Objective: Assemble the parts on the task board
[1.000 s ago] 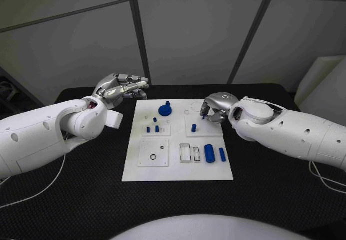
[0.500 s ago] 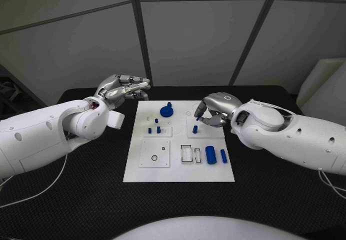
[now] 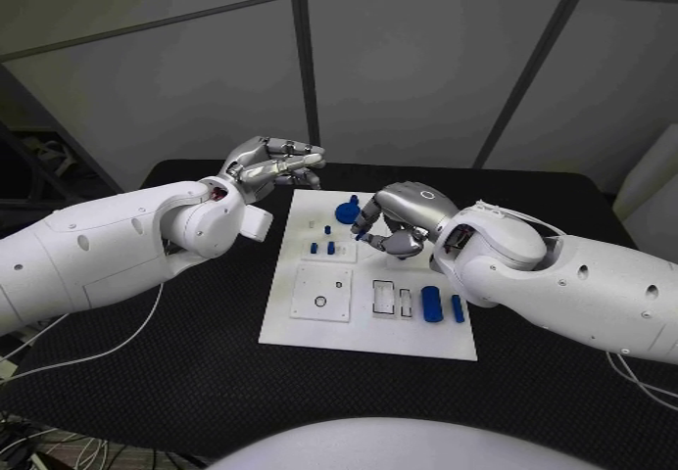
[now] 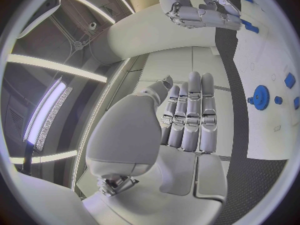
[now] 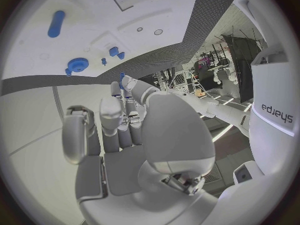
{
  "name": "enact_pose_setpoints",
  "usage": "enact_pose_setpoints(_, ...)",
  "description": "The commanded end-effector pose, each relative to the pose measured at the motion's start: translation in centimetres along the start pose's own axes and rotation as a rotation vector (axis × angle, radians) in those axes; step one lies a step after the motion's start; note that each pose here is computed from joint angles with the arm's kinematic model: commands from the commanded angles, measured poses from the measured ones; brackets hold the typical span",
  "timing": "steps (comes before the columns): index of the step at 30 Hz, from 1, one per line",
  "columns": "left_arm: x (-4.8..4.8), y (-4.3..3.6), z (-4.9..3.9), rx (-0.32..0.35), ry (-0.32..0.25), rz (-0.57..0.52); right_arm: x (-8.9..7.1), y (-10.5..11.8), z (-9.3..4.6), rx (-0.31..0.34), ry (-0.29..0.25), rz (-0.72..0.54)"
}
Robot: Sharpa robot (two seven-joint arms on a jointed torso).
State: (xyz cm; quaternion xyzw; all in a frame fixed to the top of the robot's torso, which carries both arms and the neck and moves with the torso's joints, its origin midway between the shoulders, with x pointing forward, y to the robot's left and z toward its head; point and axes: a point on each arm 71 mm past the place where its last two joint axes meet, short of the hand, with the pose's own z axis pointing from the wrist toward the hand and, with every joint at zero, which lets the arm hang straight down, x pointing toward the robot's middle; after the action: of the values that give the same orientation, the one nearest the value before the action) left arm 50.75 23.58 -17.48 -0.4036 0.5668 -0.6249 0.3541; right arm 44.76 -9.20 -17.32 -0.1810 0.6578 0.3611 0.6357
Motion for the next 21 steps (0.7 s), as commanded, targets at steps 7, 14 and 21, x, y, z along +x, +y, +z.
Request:
enact_pose_setpoints(7, 0.52, -0.14, 0.38, 0.01, 0.015, -0.012, 3.0, 1.1, 1.4, -0.04, 0.098, -0.015)
enact_pose_setpoints(14, 0.8, -0.1, 0.6, 0.01, 0.02, -0.014, 5.2, 1.6, 1.9, -0.047, 0.16, -0.015)
enact_pose_setpoints(21, 0.93, -0.06, 0.71, 0.01, 0.024, -0.015, 6.6, 1.7, 2.1, -0.032, 0.184, -0.022)
